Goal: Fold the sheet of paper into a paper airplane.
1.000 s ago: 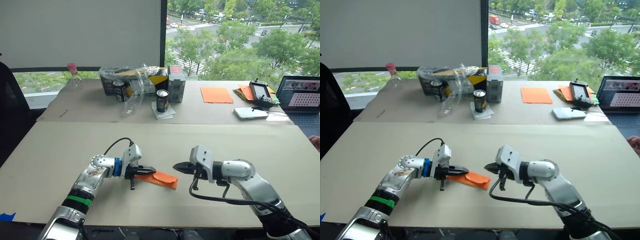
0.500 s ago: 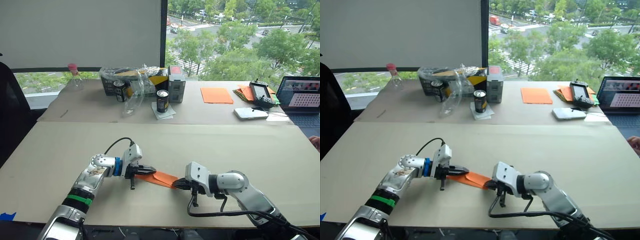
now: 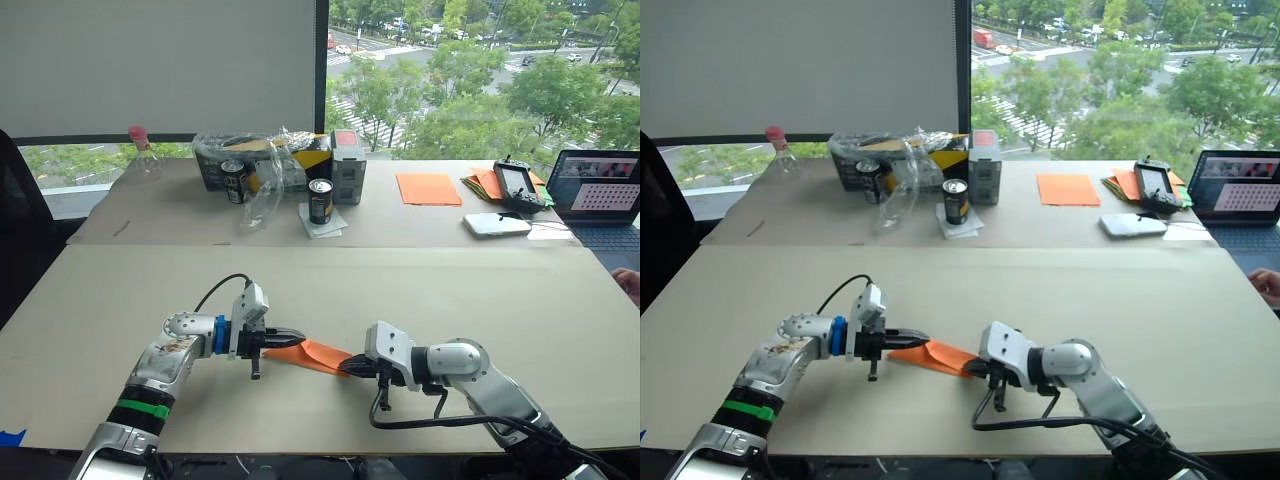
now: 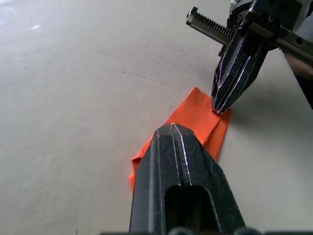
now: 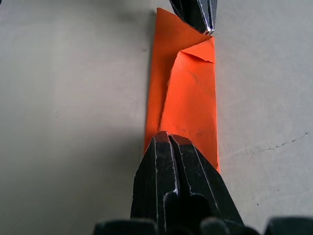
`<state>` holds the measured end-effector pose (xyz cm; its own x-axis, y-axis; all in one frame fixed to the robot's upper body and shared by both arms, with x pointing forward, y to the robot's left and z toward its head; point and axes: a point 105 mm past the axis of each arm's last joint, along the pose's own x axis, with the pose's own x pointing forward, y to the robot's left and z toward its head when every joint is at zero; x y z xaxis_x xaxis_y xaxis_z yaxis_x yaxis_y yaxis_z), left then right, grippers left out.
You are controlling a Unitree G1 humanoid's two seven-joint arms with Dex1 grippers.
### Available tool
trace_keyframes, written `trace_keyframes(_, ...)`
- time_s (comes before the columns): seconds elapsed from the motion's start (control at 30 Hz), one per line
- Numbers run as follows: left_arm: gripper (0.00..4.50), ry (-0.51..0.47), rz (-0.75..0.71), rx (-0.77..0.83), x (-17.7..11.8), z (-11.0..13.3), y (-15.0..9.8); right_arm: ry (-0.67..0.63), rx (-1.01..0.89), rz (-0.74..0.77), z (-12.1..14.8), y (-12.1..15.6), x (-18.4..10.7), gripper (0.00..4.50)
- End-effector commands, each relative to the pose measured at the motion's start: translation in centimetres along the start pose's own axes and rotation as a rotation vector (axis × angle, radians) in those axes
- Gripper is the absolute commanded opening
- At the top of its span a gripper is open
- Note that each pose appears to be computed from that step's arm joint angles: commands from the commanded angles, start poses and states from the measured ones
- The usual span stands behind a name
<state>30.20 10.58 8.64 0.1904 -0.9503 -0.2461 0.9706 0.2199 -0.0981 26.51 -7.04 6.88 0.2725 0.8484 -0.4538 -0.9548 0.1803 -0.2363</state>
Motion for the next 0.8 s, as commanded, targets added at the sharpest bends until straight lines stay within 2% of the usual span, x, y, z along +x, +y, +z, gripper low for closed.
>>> trace_keyframes(0.03,0.0,-0.063,-0.002,0.018,0.5,1.7,-0.2,0.061,0.031,0.027,-1.4,0.9,0.5,0.05)
trace_keyframes(0.2,0.0,0.065,-0.016,0.024,1.0,-0.8,-0.4,0.062,0.036,0.022,-1.5,1.0,0.4,0.05)
trace_keyframes(0.4,0.0,0.24,-0.016,0.005,0.5,-5.4,-0.4,0.072,0.028,0.006,-1.5,1.0,0.4,0.05)
trace_keyframes(0.6,0.0,0.235,-0.025,0.005,0.4,-5.4,-0.5,0.075,0.031,0.005,-1.6,1.2,0.5,0.05)
trace_keyframes(0.63,0.0,0.195,-0.025,-0.018,0.4,-4.9,-0.6,0.076,0.032,0.005,-1.6,1.2,0.5,0.05)
trace_keyframes(0.7,0.0,-0.042,0.02,-0.143,0.3,-1.1,0.4,0.076,0.033,0.006,-1.6,1.2,0.5,0.05)
trace_keyframes(0.73,0.0,-0.125,0.034,-0.169,0.0,0.6,0.9,0.076,0.033,0.007,-1.6,1.2,0.5,0.05)
trace_keyframes(0.8,0.0,-0.167,0.061,-0.161,-0.6,1.9,1.6,0.075,0.033,0.01,-1.6,1.2,0.7,0.05)
